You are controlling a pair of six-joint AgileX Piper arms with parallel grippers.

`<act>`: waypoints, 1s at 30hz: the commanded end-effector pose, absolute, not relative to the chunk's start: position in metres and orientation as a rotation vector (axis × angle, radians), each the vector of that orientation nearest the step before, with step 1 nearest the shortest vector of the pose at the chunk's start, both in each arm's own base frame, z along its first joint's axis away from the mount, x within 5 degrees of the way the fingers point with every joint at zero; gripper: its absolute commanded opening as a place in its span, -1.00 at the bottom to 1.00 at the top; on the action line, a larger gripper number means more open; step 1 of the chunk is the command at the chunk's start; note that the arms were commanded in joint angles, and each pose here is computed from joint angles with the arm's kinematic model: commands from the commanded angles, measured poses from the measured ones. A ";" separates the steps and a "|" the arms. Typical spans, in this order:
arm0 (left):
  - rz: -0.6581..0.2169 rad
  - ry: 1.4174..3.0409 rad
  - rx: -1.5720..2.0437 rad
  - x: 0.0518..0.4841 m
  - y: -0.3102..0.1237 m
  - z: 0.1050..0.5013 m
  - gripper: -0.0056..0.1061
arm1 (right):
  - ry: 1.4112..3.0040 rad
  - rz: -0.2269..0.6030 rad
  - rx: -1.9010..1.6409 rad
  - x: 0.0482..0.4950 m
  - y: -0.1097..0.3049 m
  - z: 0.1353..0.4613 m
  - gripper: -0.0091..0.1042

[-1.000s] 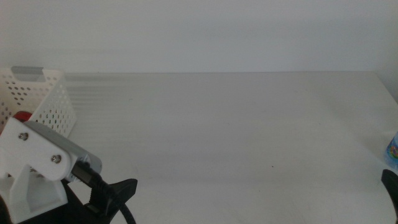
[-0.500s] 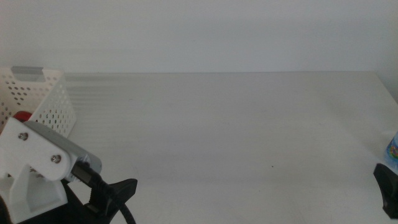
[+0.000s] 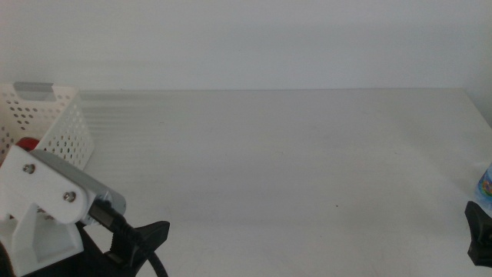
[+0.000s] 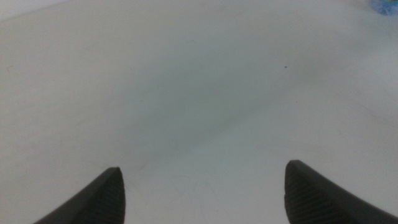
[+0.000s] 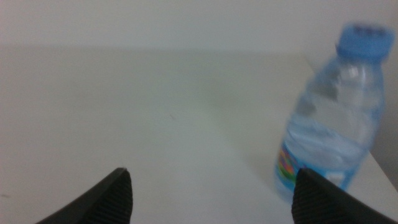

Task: Use arms to grab the bottles and put them into the dustbin to the left of the table.

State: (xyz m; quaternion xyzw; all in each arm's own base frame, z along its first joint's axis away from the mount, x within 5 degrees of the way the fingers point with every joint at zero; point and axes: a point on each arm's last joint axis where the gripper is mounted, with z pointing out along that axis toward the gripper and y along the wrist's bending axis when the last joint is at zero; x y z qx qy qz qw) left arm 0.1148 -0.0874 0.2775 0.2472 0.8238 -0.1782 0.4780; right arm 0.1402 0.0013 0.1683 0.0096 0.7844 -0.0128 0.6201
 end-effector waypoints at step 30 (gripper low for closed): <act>-0.472 1.918 0.574 0.117 -0.090 0.293 0.53 | 1.622 -0.325 0.219 0.171 -0.024 0.168 0.76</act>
